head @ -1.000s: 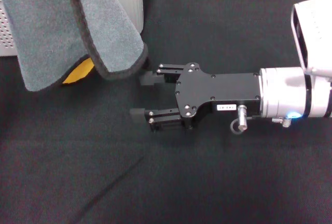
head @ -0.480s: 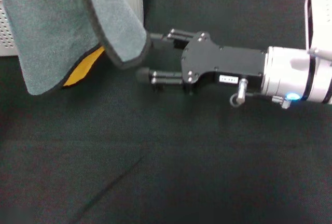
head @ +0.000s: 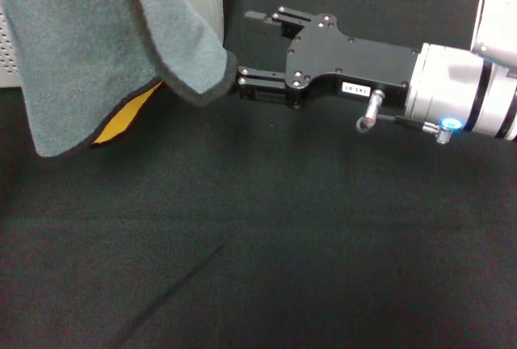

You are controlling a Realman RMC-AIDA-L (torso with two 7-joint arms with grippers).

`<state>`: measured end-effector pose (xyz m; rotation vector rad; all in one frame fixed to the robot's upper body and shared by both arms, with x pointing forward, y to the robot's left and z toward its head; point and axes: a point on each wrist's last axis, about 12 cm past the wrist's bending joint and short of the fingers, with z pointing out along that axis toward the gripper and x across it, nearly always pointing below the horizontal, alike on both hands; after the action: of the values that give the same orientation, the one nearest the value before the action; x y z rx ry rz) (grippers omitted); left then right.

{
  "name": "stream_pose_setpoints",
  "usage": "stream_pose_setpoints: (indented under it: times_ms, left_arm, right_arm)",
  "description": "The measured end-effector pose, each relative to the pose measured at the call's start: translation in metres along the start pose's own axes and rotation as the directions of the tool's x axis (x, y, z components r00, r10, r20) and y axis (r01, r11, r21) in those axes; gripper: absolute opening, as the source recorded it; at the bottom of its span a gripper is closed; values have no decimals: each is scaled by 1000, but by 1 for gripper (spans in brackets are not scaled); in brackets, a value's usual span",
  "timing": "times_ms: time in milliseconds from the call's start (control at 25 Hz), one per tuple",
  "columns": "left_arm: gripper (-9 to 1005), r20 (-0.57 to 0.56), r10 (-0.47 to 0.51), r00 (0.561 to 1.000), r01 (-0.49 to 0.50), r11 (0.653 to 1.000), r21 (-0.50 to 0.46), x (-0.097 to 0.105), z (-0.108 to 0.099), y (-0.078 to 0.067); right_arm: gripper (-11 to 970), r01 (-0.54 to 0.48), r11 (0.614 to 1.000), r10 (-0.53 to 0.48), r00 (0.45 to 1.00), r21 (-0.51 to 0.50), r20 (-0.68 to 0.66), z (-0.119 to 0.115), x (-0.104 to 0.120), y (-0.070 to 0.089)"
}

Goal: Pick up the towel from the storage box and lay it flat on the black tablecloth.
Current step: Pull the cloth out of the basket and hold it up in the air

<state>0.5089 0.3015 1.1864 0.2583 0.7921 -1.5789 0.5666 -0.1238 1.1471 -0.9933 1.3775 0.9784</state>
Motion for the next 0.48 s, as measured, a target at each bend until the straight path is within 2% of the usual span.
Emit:
stream_pose_setpoints:
  times_ms: [280, 480]
  left_arm:
    - [18, 8, -12, 1000, 12, 1000, -12, 3, -2, 2]
    - [18, 20, -7, 1000, 8, 1000, -23, 3, -4, 4]
  right_arm:
    - [767, 57, 998, -56, 998, -24, 22, 6, -11, 6]
    - [767, 78, 997, -78, 997, -11, 29, 2, -10, 6]
